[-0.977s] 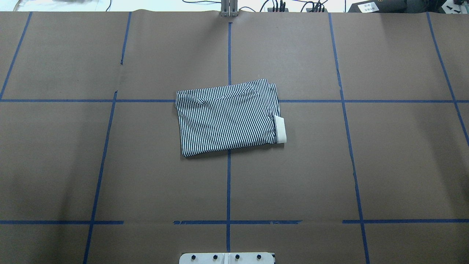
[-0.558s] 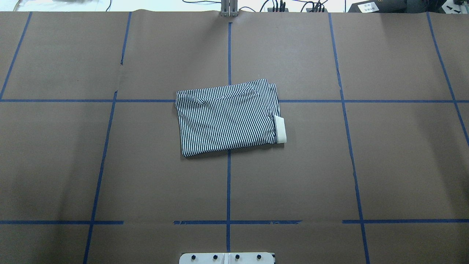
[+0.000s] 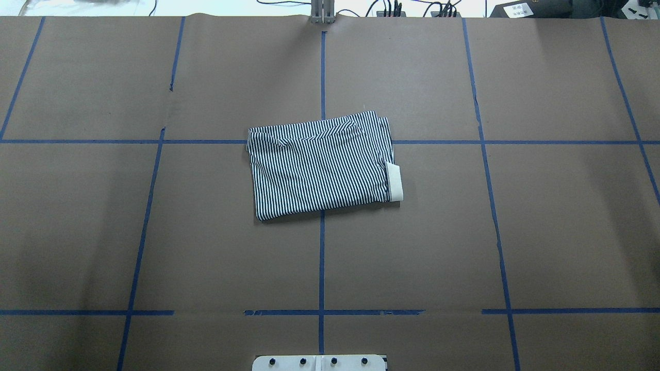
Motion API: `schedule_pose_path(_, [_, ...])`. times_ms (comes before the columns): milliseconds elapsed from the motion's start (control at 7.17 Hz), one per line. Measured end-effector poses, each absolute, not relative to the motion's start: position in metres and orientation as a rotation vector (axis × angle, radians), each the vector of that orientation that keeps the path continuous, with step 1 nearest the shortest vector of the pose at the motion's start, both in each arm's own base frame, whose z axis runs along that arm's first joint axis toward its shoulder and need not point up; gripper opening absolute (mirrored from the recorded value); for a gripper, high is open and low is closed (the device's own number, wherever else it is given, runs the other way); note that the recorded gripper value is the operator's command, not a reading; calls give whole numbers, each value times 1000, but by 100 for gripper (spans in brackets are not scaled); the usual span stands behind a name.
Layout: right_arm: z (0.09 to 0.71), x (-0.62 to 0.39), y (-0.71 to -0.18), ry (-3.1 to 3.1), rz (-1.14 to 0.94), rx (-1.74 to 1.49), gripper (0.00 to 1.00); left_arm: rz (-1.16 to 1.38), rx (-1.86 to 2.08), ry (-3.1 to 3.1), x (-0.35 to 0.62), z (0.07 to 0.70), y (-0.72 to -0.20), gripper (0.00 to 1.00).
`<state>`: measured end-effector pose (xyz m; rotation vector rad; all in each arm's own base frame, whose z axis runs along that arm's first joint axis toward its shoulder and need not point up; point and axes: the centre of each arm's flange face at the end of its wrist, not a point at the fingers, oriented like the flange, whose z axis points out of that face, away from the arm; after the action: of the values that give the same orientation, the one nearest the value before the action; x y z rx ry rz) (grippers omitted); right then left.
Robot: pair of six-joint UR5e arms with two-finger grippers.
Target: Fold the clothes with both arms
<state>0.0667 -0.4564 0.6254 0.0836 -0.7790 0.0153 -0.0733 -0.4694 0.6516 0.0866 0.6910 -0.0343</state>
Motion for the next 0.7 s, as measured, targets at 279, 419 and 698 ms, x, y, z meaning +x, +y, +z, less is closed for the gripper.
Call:
schedule_pose_path(279, [625,67,-456,-779,15,83,100,-32,89,691,-73,651,-470,100])
schedule_pose_path(419, [625,67,-456,-779,16,83,100,-31,90,691,-73,651,-470,100])
schedule_pose_path(698, [625,67,-456,-779,16,83,100,-30,92,691,-73,650,-470,100])
